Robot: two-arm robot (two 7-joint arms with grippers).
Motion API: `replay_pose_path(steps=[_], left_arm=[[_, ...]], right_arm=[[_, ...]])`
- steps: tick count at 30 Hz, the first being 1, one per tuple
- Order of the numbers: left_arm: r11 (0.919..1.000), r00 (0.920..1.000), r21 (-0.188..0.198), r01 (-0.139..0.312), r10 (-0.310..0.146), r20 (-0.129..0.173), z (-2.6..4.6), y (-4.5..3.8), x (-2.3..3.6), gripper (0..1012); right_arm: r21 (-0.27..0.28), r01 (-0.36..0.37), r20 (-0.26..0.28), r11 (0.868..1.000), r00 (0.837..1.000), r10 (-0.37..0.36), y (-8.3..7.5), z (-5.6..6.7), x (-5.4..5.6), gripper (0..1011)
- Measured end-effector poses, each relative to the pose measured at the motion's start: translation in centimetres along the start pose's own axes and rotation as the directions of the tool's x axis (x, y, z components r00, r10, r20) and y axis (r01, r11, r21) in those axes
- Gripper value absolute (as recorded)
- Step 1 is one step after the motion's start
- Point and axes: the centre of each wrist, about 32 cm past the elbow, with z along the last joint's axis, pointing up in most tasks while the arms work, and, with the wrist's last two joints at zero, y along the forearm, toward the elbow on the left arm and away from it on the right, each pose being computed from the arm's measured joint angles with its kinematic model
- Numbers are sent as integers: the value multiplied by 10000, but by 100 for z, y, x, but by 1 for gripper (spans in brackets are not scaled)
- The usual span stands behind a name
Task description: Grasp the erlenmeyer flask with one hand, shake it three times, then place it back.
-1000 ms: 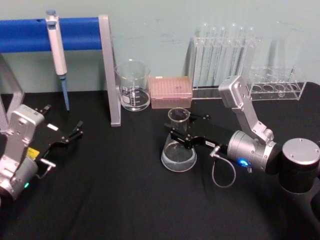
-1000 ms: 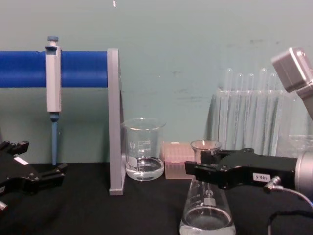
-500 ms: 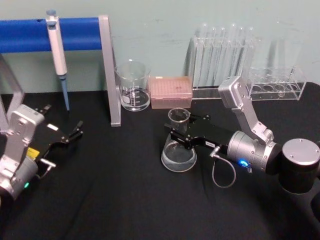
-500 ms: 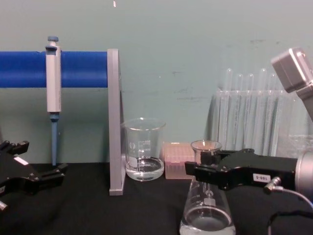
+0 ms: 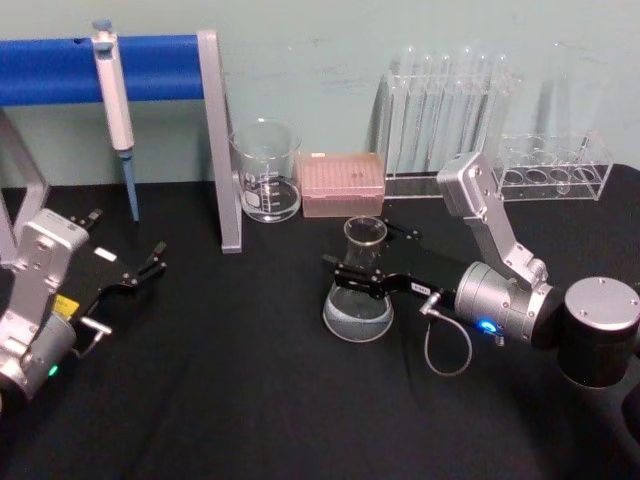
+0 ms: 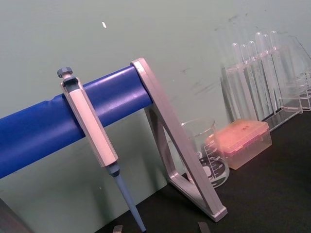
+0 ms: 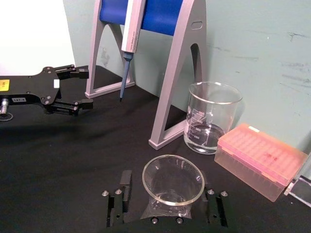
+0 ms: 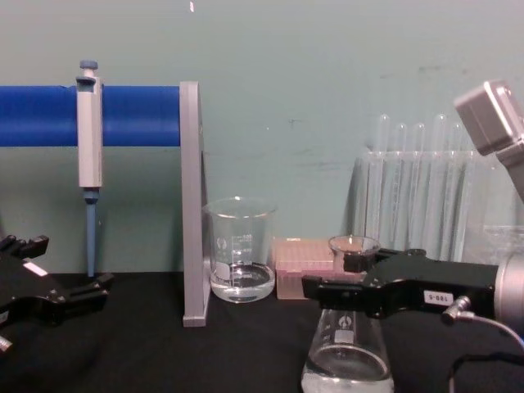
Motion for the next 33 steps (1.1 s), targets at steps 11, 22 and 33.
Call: replay_pose_path(steps=[11, 22, 33], left_arm=[[10000, 10000, -1, 0, 0, 0, 0, 0, 0, 1001], [10000, 10000, -1, 0, 0, 0, 0, 0, 0, 1001], [10000, 10000, 0, -1, 1, -1, 0, 0, 0, 1001]], right_arm=[[3, -3, -1, 10000, 10000, 3, 0, 0, 1, 1003], [15, -11, -15, 10000, 10000, 11, -2, 1, 2, 1002], [143, -134, -114, 9998, 9998, 136, -224, 3, -11, 1003]])
